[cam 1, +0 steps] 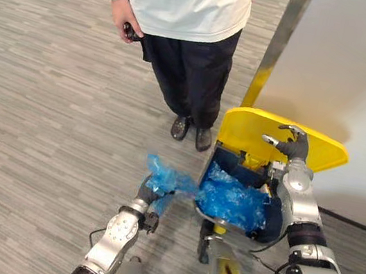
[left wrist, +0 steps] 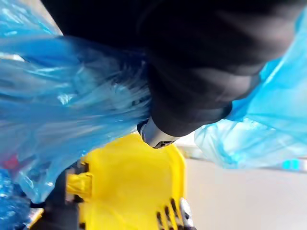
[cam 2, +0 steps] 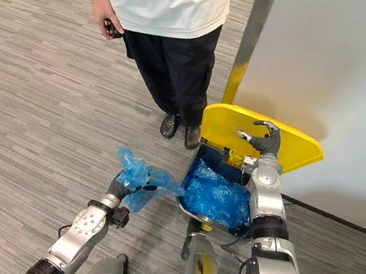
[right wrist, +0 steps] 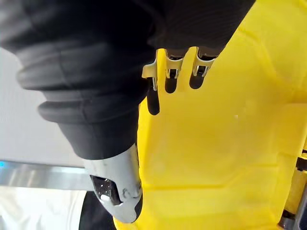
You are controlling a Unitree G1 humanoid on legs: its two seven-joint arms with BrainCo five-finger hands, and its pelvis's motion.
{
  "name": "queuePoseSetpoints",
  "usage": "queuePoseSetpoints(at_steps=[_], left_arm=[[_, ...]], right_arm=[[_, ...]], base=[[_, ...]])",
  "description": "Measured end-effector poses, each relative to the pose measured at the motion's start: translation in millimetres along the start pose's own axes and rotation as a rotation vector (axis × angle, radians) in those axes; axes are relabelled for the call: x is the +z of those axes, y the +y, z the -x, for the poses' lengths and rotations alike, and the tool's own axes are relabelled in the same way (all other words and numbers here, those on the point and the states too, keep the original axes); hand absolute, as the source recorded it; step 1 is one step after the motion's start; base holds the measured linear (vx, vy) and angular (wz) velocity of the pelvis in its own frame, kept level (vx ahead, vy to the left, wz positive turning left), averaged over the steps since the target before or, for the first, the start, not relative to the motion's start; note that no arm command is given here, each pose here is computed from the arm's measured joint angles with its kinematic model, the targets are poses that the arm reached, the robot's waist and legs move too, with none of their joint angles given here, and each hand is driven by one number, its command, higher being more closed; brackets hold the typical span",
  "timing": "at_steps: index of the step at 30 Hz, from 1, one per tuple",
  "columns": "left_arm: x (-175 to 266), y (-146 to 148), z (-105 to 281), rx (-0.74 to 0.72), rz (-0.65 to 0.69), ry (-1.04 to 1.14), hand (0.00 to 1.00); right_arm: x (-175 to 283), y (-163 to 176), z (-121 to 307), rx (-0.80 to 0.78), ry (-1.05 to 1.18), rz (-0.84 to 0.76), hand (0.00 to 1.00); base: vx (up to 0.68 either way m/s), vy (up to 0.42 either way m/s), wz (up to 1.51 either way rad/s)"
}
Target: Gather rubbish on tea table into small bin, then transfer packed bag to large trash can.
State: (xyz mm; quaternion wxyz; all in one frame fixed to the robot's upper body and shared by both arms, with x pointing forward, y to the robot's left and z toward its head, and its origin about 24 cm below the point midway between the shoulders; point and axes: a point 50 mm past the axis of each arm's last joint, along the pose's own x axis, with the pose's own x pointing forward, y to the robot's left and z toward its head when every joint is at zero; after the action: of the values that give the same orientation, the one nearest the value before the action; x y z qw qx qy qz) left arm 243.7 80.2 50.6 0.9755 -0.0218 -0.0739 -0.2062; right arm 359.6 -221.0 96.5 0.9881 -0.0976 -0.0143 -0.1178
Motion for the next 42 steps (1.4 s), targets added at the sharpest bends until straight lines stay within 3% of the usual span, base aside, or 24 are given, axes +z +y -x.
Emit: queuePoseSetpoints(at_steps=[5, 9, 23, 24, 30, 42], left_arm=[[40.2, -26.1, -35.6, -0.156, -0.014, -0.177, 1.0], [58.3, -28.9, -69.0, -0.147, -0.063, -0.234, 1.0], [20.6, -23.7, -132.2, -0.08, -0.381, 0.083, 1.0], [19.8, -23.1, -133.4, -0.08, -0.394, 0.091, 0.0], [13.0, -5.4, -135.6, -0.006, -0.445, 0.165, 0.0], [21.1, -13.0, -137.6, -0.041, -0.678, 0.108, 0.0]], right_arm=[[13.0, 13.6, -10.1, 0.058, -0.014, 0.024, 0.0], [40.8, 23.3, -19.3, 0.083, -0.086, 0.029, 0.0], [139.6, 40.0, -25.2, 0.123, -0.423, 0.041, 0.0], [143.2, 40.4, -23.7, 0.119, -0.442, 0.036, 0.0], [170.7, 55.6, -2.7, 0.139, -0.608, -0.036, 0.0], [136.5, 60.4, 23.4, 0.156, -0.627, -0.028, 0.0]], base=[[-0.01, 0.038, -0.1], [-0.01, 0.055, -0.26], [-0.04, 0.028, -0.21], [-0.01, -0.003, -0.07], [0.03, -0.014, -0.2], [0.04, -0.025, 0.0]])
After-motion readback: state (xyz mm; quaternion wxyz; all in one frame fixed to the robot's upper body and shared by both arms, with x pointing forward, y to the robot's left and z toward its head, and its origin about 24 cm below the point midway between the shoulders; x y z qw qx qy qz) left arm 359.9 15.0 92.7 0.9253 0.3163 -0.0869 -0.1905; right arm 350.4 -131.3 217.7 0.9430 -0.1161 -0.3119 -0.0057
